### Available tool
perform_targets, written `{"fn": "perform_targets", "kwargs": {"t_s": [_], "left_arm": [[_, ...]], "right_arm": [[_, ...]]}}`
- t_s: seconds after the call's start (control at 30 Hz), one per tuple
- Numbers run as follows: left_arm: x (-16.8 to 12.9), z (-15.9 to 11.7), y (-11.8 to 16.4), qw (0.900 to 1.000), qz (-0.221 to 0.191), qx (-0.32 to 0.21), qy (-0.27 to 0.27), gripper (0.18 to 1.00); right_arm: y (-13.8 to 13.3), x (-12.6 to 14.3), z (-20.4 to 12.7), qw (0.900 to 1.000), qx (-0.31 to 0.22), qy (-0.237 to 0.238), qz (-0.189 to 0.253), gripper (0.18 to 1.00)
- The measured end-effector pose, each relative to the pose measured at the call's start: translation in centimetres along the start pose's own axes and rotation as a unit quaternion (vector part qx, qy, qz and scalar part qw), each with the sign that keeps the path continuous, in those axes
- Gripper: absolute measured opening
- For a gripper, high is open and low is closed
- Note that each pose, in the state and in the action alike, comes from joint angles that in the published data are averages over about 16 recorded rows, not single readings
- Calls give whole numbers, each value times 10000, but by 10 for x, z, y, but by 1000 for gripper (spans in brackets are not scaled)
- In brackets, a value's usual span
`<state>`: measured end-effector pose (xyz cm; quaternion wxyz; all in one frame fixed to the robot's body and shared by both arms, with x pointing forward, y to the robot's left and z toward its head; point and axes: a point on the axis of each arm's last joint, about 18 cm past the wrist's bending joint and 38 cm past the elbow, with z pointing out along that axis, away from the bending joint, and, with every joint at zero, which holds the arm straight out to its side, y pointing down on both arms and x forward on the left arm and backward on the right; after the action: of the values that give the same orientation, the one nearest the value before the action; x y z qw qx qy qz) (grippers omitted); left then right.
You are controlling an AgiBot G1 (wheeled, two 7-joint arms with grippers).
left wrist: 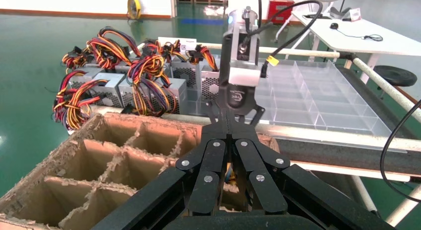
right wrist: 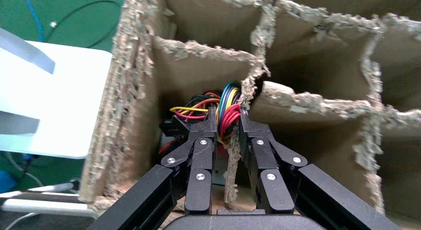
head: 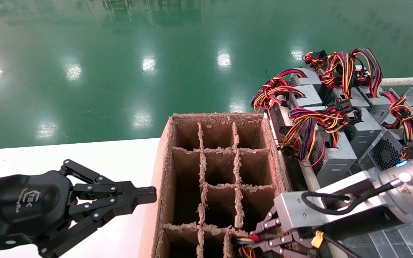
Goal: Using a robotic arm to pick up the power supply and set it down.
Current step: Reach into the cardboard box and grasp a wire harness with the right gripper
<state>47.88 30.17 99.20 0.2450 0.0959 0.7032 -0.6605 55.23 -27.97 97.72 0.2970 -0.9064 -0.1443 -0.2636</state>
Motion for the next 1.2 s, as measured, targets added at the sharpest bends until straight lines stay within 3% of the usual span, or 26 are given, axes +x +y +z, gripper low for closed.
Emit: {"fn": "perform_targets", "kwargs": {"t_s": [0.67, 1.2], "left_arm": [[0, 0, 0, 10000, 0, 0, 0, 191], [0, 0, 0, 10000, 0, 0, 0, 191]], "right_arm": [[6, 0, -6, 9997, 46, 212, 91, 254], [6, -1, -6, 9997, 18, 212, 92, 288]]}}
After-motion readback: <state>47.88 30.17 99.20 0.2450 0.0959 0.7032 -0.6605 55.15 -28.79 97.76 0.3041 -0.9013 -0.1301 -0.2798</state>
